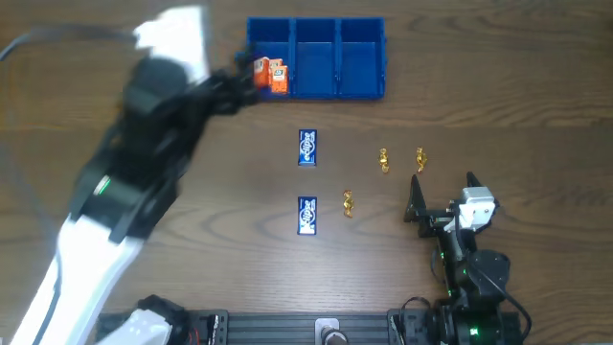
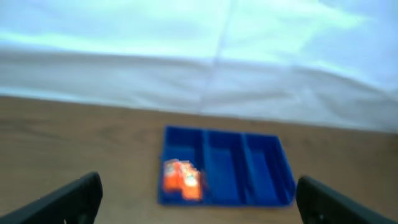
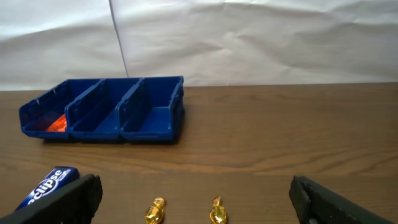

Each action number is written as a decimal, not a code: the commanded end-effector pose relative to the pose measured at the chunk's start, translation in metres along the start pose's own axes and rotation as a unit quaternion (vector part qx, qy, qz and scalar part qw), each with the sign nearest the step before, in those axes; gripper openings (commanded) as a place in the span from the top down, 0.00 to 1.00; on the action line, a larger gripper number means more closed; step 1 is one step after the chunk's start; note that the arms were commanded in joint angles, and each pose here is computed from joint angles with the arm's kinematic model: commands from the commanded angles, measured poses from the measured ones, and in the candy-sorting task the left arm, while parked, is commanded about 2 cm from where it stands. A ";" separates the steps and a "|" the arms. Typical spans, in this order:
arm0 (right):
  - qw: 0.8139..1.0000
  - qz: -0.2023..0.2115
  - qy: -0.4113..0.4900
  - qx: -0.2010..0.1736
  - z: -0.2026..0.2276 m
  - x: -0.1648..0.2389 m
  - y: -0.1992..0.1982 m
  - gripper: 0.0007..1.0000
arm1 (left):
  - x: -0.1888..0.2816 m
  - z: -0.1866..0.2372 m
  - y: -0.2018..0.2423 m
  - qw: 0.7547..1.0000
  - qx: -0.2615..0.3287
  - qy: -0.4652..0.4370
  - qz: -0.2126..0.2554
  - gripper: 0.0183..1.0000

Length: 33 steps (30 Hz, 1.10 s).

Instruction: Sort Candies Into Trays

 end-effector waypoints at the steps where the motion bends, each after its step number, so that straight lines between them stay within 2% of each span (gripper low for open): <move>1: 1.000 0.002 0.000 0.006 0.001 0.000 -0.001 0.00 | 0.048 0.034 0.048 0.997 -0.039 -0.063 0.006 0.00; 8: 1.000 0.002 0.000 0.006 0.001 0.000 -0.001 0.00 | 0.087 0.105 0.083 0.986 -0.075 -0.147 -0.015 0.00; 18: 1.000 0.002 0.000 0.006 0.001 0.000 -0.001 0.00 | 0.070 0.180 0.102 0.978 -0.084 -0.188 0.020 0.00; 26: 1.000 0.002 0.000 0.006 0.001 0.000 -0.001 0.00 | 0.051 0.233 0.114 0.989 -0.076 -0.129 0.009 0.00; 30: 1.000 0.002 0.000 0.006 0.001 0.000 -0.001 0.00 | 0.049 0.249 0.118 0.995 -0.070 -0.077 0.003 0.00; 33: 1.000 0.002 0.000 0.006 0.001 0.000 -0.001 0.00 | 0.049 0.249 0.118 0.995 -0.069 -0.077 0.002 0.00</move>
Point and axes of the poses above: each gripper's point midway between its finger pads, its own x axis back along the fingers, its own y axis along the line the jaws close on, z = x × y, the point moved 9 cm from there along x, back along the fingers, and after that the axes turned 2 degrees about -x, right-handed, at the moved point
